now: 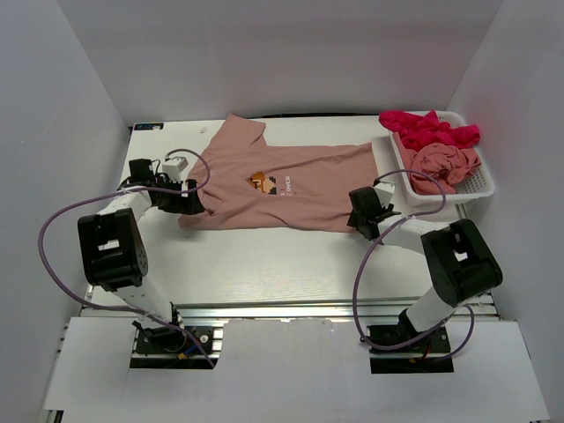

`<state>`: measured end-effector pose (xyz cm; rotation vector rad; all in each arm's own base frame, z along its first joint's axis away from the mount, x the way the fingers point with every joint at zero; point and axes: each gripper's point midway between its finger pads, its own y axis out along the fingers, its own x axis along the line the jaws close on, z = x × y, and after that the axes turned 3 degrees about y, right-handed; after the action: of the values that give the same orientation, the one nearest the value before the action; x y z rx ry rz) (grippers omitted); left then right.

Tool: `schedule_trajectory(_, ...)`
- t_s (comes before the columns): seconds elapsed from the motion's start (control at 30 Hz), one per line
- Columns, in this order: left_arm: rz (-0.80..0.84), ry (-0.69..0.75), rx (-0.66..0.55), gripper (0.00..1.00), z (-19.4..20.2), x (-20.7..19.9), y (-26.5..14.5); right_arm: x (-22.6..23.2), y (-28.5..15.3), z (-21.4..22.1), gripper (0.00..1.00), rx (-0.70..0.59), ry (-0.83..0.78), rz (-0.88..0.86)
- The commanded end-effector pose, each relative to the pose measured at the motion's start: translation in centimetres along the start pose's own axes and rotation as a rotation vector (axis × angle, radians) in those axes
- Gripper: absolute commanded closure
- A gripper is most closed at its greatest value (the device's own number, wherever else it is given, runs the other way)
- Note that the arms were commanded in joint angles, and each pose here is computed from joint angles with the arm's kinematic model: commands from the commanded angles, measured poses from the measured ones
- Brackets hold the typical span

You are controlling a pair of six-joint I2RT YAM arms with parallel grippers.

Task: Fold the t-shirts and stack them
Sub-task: Fold the flattened tshirt in 1/3 of the way

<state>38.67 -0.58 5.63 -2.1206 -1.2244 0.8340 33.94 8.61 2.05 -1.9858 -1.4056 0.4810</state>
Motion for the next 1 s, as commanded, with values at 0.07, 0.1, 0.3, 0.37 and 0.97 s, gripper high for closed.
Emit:
schedule_trajectory(0.07,0.049,0.051,-0.053,0.02,-2.2,-1.6,-2.2,2.7,0.8,-2.1,0.37,-0.033,0.065,-0.039)
schedule_trajectory(0.1,0.05,0.051,-0.05,0.02,-2.2,-1.6,-2.2,2.8,1.0,-2.0,0.38,-0.028,0.065,-0.041)
schedule_trajectory(0.3,0.093,0.04,-0.017,0.05,-0.9,-2.1,-1.6,3.0,1.6,-2.4,0.38,-0.04,0.048,-0.024)
schedule_trajectory(0.37,0.115,0.037,0.001,0.06,-0.3,-2.3,-1.2,2.9,1.5,-2.5,0.38,-0.047,0.049,-0.022)
schedule_trajectory(0.97,0.159,0.03,0.101,0.24,2.6,-2.2,0.0,2.8,2.0,-2.9,0.39,-0.056,0.055,-0.018)
